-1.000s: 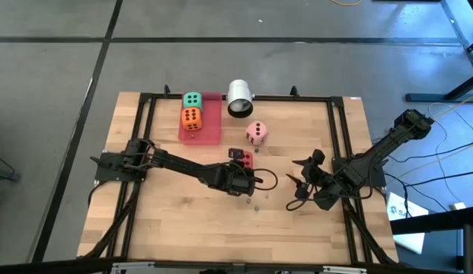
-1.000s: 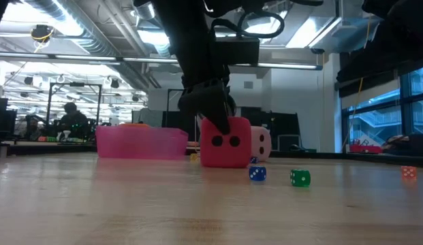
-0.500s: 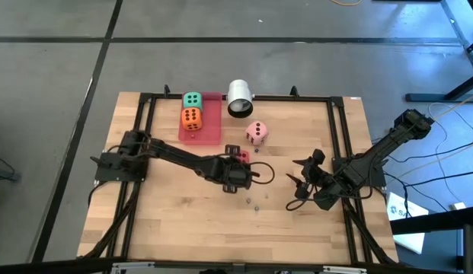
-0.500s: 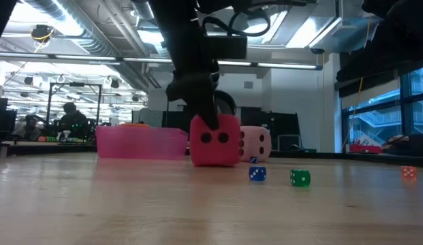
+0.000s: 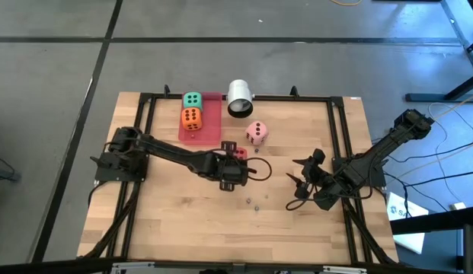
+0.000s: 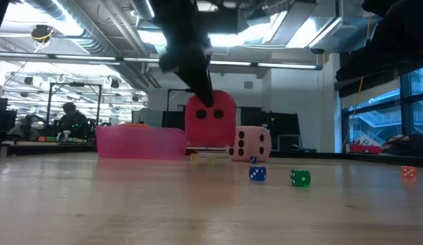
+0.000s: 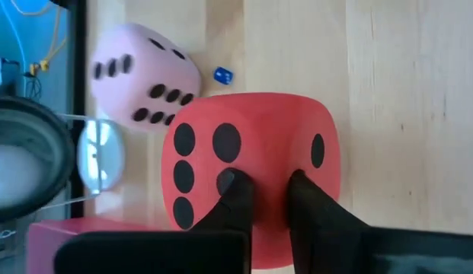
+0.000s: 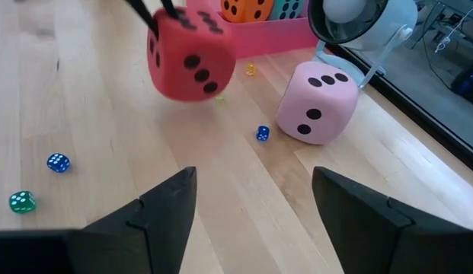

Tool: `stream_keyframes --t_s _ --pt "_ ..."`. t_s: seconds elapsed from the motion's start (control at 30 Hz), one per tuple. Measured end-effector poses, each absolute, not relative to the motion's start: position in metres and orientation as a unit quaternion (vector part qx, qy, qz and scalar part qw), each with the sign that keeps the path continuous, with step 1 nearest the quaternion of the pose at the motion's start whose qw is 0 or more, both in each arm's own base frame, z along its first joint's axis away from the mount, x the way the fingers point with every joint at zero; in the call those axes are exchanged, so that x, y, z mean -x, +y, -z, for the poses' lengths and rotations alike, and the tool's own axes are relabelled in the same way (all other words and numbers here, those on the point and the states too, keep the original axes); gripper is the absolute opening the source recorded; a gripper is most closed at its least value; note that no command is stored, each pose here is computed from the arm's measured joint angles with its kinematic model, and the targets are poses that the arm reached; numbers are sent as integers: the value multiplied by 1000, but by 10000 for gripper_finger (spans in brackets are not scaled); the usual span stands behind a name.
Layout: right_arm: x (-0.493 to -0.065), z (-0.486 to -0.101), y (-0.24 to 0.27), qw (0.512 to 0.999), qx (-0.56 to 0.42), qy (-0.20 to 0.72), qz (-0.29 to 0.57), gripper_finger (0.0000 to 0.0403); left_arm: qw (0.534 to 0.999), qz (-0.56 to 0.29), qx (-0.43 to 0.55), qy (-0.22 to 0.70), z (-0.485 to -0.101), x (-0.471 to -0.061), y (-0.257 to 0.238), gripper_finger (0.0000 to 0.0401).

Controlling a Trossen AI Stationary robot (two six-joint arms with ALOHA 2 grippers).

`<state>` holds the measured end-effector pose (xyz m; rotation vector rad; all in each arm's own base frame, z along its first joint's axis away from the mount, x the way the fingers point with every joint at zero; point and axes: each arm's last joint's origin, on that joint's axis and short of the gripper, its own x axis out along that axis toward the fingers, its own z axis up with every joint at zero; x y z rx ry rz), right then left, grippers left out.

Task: Pick & Place Dice
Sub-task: Put the big red dice into the red bin

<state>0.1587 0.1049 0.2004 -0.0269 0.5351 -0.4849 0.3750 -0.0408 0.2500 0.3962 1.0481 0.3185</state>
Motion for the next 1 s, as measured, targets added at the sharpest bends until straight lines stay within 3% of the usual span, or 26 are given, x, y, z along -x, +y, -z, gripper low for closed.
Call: stream_keyframes --t_s 0.43,1.0 --pt "-159 -202 104 936 24 242 256 261 818 -226 -215 482 -320 -315 -16 8" --pt "-159 -203 103 936 26 221 271 261 756 -261 -210 562 -323 -295 98 1"
